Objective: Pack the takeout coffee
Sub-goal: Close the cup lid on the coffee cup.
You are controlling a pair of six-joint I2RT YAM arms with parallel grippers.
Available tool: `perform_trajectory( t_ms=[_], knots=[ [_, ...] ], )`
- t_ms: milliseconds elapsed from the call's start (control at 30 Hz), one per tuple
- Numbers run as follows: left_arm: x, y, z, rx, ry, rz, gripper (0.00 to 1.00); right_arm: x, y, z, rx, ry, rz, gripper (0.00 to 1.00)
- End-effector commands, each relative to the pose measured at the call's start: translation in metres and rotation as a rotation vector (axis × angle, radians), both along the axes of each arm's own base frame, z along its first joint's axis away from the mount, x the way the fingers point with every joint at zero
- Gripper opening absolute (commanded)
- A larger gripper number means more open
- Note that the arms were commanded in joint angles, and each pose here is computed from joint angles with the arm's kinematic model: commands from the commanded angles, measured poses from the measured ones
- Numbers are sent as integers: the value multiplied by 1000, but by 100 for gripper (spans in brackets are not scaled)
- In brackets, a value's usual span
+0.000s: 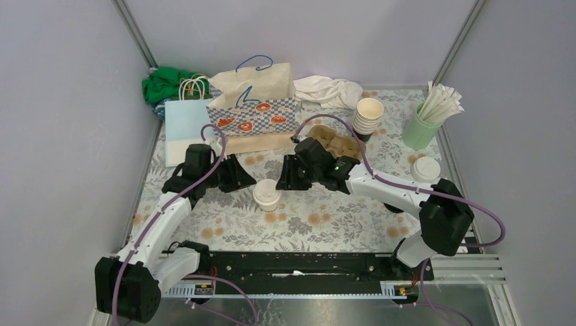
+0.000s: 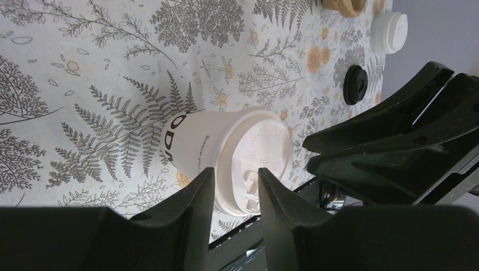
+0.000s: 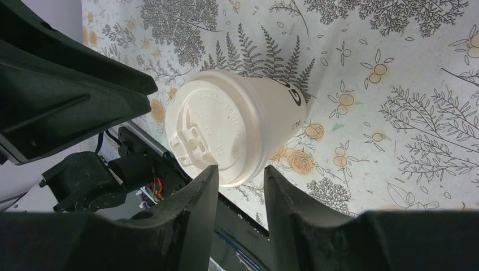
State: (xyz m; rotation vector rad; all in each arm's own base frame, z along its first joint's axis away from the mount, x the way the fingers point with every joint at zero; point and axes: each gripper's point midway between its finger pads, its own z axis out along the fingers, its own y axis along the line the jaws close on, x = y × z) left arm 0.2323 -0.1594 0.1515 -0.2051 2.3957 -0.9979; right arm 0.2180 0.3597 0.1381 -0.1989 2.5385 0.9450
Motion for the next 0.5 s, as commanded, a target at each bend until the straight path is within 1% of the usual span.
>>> perform_trajectory(
  t_ms=[0,100,333,400,467],
  knots=[
    [3,-7,5,-31,-47,-38,39,-3,9,-3,16,14,17,42],
    [2,-7,0,-22,-36,-40,38,-2,11,-7,12,24,18,35],
    [-1,-9,-13,-27,5,-49,27,-2,12,-15,0,37,19,28],
    [-3,-10,-15,-33,16,-51,22,0,12,-15,-6,33,11,24],
    [-5,-10,-16,-39,23,-49,21,4,11,-15,-14,23,7,23]
  ],
)
